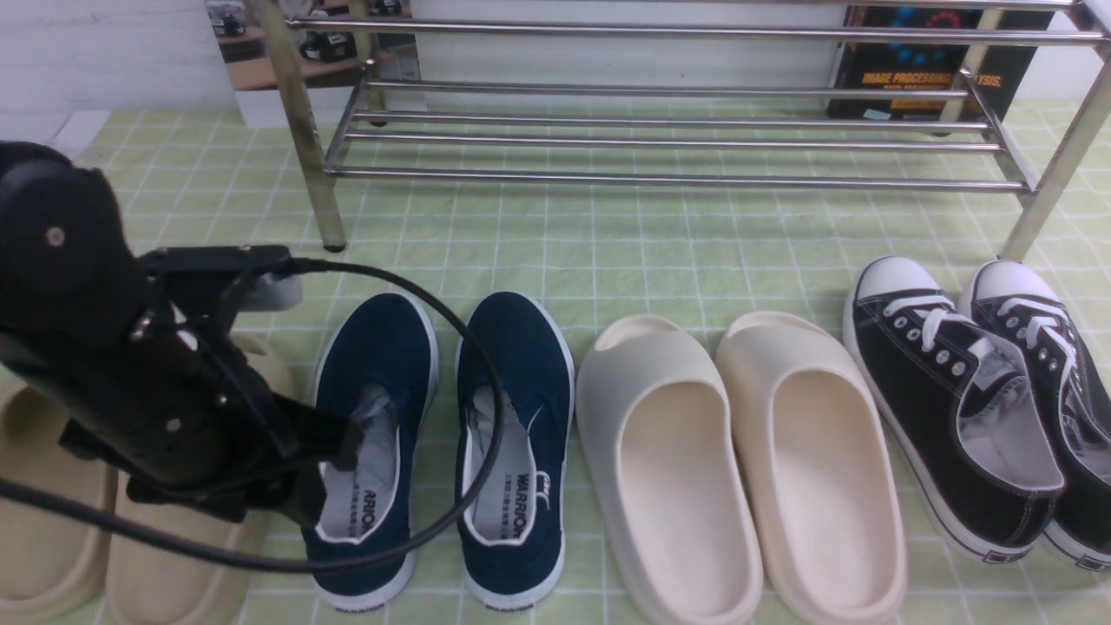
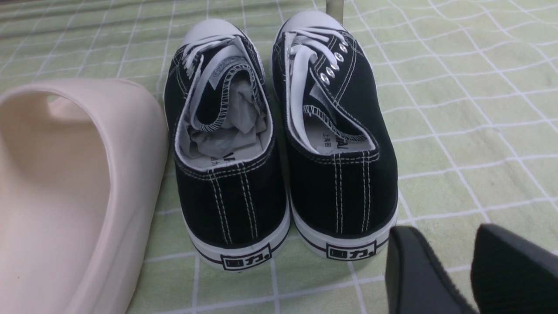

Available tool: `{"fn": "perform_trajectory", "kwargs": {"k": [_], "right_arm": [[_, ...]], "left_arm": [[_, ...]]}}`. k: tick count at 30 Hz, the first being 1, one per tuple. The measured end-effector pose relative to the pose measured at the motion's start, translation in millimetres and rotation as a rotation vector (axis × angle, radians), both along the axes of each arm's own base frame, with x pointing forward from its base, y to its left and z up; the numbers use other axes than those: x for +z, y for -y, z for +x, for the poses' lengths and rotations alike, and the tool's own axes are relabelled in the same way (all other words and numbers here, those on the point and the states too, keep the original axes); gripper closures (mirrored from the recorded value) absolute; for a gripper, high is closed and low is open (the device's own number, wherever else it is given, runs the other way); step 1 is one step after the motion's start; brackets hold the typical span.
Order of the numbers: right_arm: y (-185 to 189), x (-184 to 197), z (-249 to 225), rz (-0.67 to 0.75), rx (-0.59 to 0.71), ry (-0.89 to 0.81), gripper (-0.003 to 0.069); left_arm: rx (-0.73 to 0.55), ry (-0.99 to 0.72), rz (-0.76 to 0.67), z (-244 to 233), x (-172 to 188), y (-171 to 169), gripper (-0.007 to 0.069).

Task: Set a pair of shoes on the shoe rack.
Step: Use the left arm to grab the shoe closest to it, then use the left arm to put a shoe into the shoe rack

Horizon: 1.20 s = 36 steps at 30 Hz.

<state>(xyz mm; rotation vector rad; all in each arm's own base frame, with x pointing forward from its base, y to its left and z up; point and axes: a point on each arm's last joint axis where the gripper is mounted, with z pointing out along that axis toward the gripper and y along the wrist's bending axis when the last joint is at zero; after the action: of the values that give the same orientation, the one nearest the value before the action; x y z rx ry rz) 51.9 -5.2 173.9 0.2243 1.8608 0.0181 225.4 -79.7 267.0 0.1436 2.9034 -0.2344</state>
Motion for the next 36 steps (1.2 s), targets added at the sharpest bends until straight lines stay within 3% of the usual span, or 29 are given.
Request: {"fn": "perform_trajectory", "kwargs": {"k": [13,16,19,21,22,25,36], "right_arm": [[0,0,0,0.0,0.0,0.0,0.0419],[0,0,0,0.0,0.0,0.0,0.0419],[0,0,0,0.0,0.0,0.0,0.0419],[0,0,0,0.0,0.0,0.0,0.0419],[0,0,0,0.0,0.0,0.0,0.0419],[0,0,0,0.0,0.0,0.0,0.0419],[0,0,0,0.0,0.0,0.0,0.0419]], "left_arm": [[0.111,-0.047,0.113,48,-67,4,0.0253],[0.122,-0.073,0.122,51,-77,5,0.0327],[0.126,-0.079,0.119,52,-80,6,0.0473],[0.127,-0.079,0.118,52,-80,6,0.0529],[0.126,-0.076,0.119,52,-79,6,0.0598],[0.125,-0.059,0.116,51,-69,6,0.0617],[0.12,0.146,0.05,70,50,10,0.0616]]}}
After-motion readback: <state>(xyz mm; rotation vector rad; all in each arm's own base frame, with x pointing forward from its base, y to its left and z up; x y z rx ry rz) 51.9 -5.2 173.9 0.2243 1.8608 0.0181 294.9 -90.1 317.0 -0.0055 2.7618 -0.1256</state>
